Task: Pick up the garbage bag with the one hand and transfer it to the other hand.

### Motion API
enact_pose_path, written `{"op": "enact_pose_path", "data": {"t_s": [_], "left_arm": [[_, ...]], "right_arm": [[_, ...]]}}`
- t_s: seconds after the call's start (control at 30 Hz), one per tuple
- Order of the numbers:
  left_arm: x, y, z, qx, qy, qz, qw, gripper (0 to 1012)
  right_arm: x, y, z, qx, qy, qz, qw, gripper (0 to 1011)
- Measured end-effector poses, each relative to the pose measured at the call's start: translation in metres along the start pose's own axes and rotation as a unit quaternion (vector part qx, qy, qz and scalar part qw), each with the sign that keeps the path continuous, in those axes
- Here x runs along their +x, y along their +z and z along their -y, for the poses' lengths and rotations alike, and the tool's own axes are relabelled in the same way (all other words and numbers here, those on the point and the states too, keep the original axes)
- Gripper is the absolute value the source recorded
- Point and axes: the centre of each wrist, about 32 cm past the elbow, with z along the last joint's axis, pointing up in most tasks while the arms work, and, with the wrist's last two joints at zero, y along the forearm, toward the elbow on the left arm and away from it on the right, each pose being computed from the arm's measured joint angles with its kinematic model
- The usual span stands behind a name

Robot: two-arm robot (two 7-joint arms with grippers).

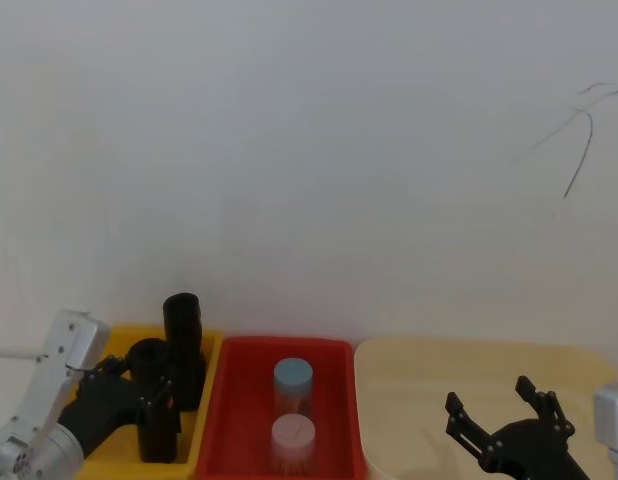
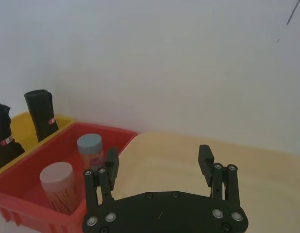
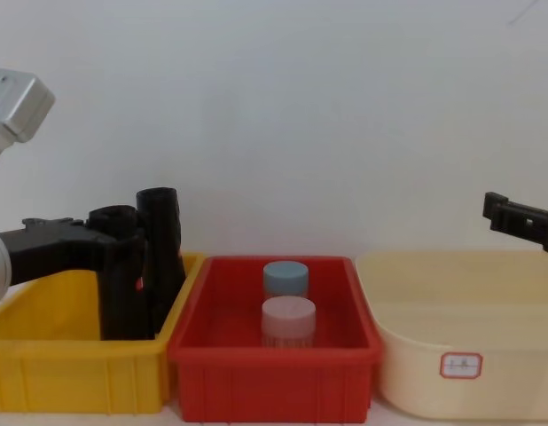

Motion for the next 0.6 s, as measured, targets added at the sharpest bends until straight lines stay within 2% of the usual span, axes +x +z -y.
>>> {"op": "enact_pose_path", "data": {"t_s": [0.17, 0.3, 0.6], "left_arm": [[0.0002, 0.0018, -0.0007, -0.003, -0.003, 0.001, 1.0, 507], [0.001, 0.0065, -0.002, -0.011, -0.007, 0.001, 0.9999, 488], [0.007, 0.0295, -0.0071, -0.052, -0.027, -0.006, 0.9982, 436]], "right_arm": [[0.001, 0.001, 0.001, 0.0, 0.005, 0.003, 1.0, 1001], [0.003, 0.003, 0.002, 0.001, 0.017, 0.008, 0.9998, 1001], [0.01, 0.011, 0.009, 0.003, 0.063, 0.024, 0.9977, 1001]]}}
